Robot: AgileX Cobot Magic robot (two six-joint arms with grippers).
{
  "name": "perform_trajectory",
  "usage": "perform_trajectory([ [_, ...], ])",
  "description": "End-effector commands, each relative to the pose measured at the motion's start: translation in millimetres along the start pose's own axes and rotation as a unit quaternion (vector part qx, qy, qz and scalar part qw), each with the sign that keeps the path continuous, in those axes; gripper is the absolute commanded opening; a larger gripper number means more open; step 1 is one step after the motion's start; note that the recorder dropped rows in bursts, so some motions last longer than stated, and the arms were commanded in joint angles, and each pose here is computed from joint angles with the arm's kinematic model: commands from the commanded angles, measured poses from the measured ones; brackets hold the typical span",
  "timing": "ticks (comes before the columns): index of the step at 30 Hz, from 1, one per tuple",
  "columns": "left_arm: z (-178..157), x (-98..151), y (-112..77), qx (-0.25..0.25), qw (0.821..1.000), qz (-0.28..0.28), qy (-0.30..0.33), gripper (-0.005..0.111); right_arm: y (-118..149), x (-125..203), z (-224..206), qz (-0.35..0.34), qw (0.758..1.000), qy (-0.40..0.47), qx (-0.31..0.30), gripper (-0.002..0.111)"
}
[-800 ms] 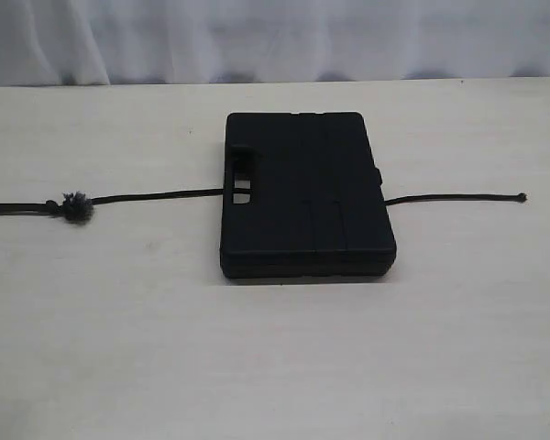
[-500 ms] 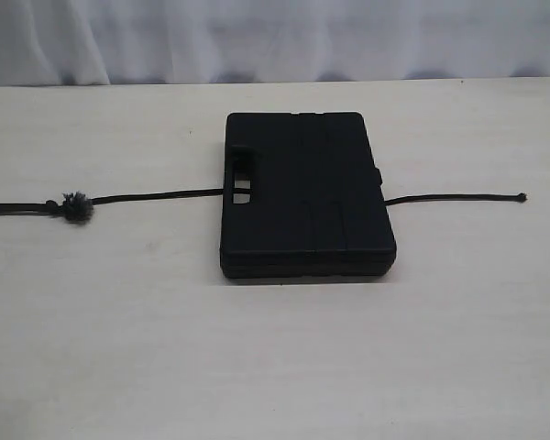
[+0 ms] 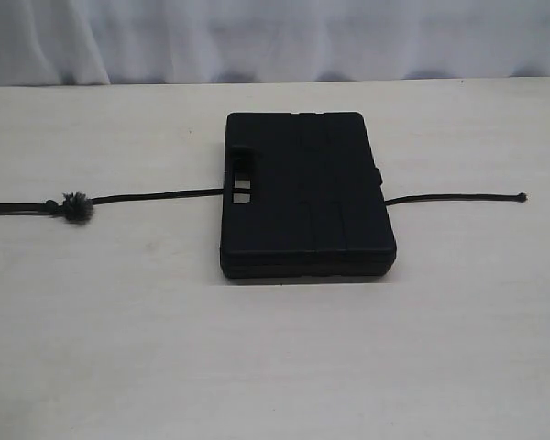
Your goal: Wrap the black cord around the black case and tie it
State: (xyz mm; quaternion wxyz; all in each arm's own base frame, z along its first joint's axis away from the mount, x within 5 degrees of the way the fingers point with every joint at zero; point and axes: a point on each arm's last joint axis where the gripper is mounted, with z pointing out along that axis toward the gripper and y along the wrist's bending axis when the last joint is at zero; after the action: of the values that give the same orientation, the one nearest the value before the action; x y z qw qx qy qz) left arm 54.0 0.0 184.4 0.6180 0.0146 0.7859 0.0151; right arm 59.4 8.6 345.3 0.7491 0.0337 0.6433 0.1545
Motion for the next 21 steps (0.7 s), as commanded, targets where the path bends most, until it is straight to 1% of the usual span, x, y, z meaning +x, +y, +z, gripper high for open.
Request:
perform_trajectory([
  [1,0.0,-1.0,-0.3,0.002,1.000,-0.004,-0.008,0.000,2.2,-17.6,40.3,-0.006,0.988,0.143,0.053,0.058],
  [3,0.0,-1.0,-0.3,0.002,1.000,-0.004,-0.008,0.000,4.7,-23.4,67.5,-0.028,0.978,0.197,0.059,0.059],
  [5,0.0,-1.0,-0.3,0.002,1.000,-0.004,-0.008,0.000,11.5,-28.8,98.3,-0.049,0.968,0.242,0.036,0.059],
  [6,0.0,-1.0,-0.3,0.002,1.000,-0.004,-0.008,0.000,13.4,-27.7,109.0,-0.048,0.964,0.260,0.029,0.058],
  [7,0.0,-1.0,-0.3,0.002,1.000,-0.004,-0.008,0.000,15.7,-21.3,131.0,-0.040,0.951,0.305,0.019,0.056],
  [8,0.0,-1.0,-0.3,0.002,1.000,-0.004,-0.008,0.000,16.3,-17.8,142.5,-0.036,0.944,0.329,0.018,0.056],
  [9,0.0,-1.0,-0.3,0.002,1.000,-0.004,-0.008,0.000,17.1,-10.2,163.1,-0.034,0.928,0.371,0.013,0.055],
  [10,0.0,-1.0,-0.3,0.002,1.000,-0.004,-0.008,0.000,17.3,-4.9,174.3,-0.033,0.919,0.393,0.009,0.055],
  [11,0.0,-1.0,-0.3,0.002,1.000,-0.004,-0.008,0.000,19.7,5.3,193.3,-0.028,0.905,0.425,0.005,0.055],
  [12,0.0,-1.0,-0.3,0.002,1.000,-0.004,-0.008,0.000,23.2,13.8,202.8,-0.030,0.897,0.442,-0.002,0.055],
  [13,0.0,-1.0,-0.3,0.002,1.000,-0.004,-0.008,0.000,34.5,32.5,217.6,-0.035,0.883,0.467,-0.021,0.055],
  [17,0.0,-1.0,-0.3,0.002,1.000,-0.004,-0.008,0.000,65.9,80.1,247.4,-0.036,0.858,0.510,-0.043,0.055],
  [21,0.0,-1.0,-0.3,0.002,1.000,-0.004,-0.008,0.000,101.3,121.9,275.0,-0.045,0.838,0.544,-0.030,0.055],
])
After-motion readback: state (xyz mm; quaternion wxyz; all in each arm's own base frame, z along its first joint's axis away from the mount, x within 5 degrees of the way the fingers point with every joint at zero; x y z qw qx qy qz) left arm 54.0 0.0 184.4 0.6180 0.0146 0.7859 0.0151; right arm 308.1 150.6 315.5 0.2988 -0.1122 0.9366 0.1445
